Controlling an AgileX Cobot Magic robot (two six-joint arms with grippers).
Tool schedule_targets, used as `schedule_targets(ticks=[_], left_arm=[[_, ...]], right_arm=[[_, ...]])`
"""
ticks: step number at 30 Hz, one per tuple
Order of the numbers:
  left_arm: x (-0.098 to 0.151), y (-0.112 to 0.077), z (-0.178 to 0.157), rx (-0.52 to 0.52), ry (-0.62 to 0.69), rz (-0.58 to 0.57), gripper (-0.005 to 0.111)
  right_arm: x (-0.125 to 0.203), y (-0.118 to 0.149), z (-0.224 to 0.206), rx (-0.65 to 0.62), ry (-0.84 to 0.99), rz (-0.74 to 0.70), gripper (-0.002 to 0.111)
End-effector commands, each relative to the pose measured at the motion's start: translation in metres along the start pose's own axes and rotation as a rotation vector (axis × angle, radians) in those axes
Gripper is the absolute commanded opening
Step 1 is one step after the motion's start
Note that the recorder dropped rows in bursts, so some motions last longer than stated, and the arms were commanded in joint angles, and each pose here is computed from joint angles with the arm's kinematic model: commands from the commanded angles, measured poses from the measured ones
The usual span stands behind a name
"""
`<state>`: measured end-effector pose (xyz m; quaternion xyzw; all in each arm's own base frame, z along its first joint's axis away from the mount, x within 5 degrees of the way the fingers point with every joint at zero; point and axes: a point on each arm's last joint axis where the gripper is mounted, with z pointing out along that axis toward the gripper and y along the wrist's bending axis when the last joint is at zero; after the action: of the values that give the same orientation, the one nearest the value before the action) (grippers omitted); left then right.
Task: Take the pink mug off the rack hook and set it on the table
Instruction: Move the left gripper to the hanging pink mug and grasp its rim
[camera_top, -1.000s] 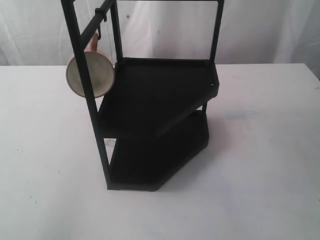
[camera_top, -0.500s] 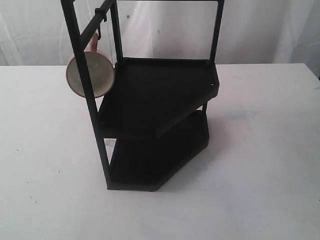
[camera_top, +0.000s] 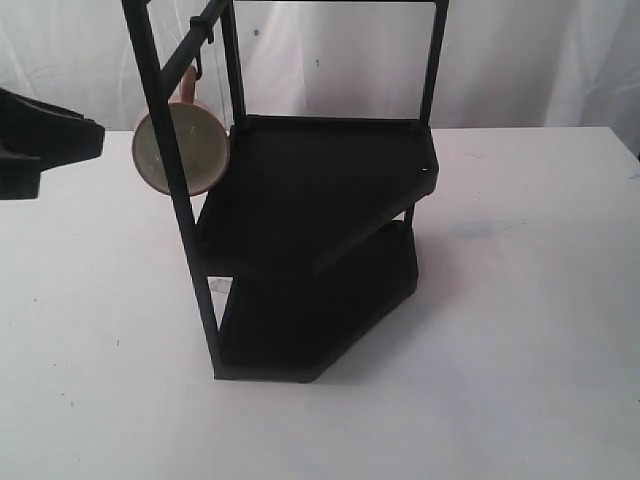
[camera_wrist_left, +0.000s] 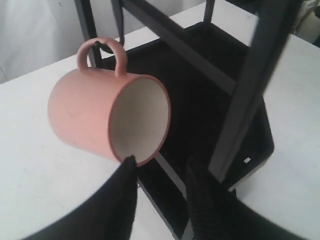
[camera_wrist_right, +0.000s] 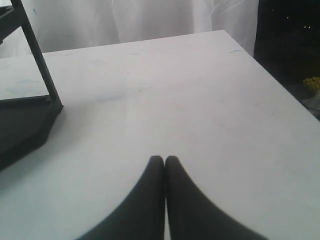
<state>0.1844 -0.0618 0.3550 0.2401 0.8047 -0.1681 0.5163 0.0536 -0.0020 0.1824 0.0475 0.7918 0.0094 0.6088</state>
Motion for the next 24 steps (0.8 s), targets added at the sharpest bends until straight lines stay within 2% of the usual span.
schedule_targets(ticks=[1, 7, 13, 19, 24], left_arm=[[0.001, 0.005, 0.014, 0.011, 0.016, -0.04, 0.055], [0.002, 0.013, 0.032, 0.007, 0.012, -0.132, 0.058], [0.006, 0.017, 0.047, -0.004, 0.03, -0.158, 0.058], [0.008, 0.012, 0.065, -0.016, 0.042, -0.004, 0.058], [0.01, 0.021, 0.072, -0.089, 0.023, 0.005, 0.055]], right_arm=[[0.0, 0.0, 0.0, -0.005, -0.009, -0.005, 0.0], [0.0, 0.0, 0.0, -0.005, -0.009, -0.005, 0.0], [0.0, 0.0, 0.0, -0.005, -0.009, -0.005, 0.0], [0.0, 0.0, 0.0, -0.005, -0.009, -0.005, 0.0], [0.0, 0.0, 0.0, -0.005, -0.009, -0.005, 0.0]])
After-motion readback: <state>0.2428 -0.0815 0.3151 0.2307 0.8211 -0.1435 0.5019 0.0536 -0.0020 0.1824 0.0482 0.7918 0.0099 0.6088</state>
